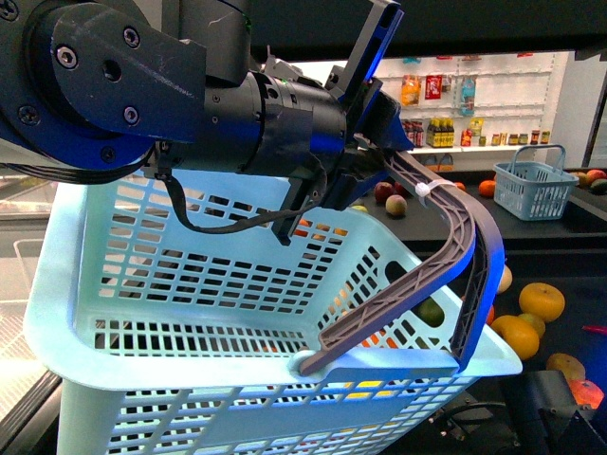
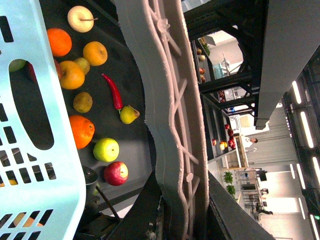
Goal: Pick lemon from shelf
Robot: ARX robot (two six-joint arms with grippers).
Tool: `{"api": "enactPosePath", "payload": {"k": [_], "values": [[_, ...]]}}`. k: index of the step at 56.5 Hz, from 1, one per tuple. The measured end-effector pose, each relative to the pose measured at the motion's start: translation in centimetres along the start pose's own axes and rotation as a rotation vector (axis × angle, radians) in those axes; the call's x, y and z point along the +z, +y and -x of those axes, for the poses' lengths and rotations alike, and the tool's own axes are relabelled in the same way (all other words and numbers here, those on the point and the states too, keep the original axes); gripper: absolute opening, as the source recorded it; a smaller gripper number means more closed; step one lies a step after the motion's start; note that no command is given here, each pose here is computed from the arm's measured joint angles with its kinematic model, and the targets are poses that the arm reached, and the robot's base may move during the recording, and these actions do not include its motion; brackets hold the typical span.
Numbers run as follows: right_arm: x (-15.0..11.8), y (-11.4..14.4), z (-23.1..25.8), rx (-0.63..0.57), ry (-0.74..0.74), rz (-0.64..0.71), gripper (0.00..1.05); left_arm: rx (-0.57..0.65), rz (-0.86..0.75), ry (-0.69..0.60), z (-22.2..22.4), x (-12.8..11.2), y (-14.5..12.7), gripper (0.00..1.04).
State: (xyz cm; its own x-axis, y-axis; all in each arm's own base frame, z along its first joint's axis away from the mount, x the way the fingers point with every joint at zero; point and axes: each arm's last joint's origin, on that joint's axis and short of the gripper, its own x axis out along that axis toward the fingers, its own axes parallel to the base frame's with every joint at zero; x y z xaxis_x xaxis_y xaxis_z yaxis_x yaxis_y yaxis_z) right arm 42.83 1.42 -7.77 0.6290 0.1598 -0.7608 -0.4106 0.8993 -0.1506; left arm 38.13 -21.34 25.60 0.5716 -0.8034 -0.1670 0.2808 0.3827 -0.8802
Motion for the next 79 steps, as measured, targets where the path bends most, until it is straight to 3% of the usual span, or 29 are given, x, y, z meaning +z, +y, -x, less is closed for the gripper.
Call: {"api": "enactPosePath", "payload": {"k": [12,28,38,44,55,65,79], "values": [[1.8,-3.6,2.6,-0.098,-0.063,-0.077,0.43,0.0,0.0,0.0,0.0,0.0,0.0,0.12],[5.0,-10.4,9.5,-0.233,-0.219,-0.215,0.43,0.0,0.0,0.0,0.0,0.0,0.0,0.12],[8.5,-12.0,14.5,-0.262,-0.361,-0.273,0.43,0.0,0.0,0.0,0.0,0.0,0.0,0.12],[11.5,-11.8,17.7,-0.259,-0.457,-0.289,0.43,0.0,0.0,0.0,0.0,0.0,0.0,0.12],[15.9,-8.8,21.7,-0.111,-0.594,-0.34,0.43,0.0,0.0,0.0,0.0,0.0,0.0,0.12],[16.4,-5.4,21.1,0.013,-0.572,-0.4,0.42,0.0,0.0,0.0,0.0,0.0,0.0,0.12],[16.7,-2.3,20.3,0.1,-0.552,-0.436,0.42,-0.001,0.0,0.001,0.0,0.0,0.0,0.12]]}}
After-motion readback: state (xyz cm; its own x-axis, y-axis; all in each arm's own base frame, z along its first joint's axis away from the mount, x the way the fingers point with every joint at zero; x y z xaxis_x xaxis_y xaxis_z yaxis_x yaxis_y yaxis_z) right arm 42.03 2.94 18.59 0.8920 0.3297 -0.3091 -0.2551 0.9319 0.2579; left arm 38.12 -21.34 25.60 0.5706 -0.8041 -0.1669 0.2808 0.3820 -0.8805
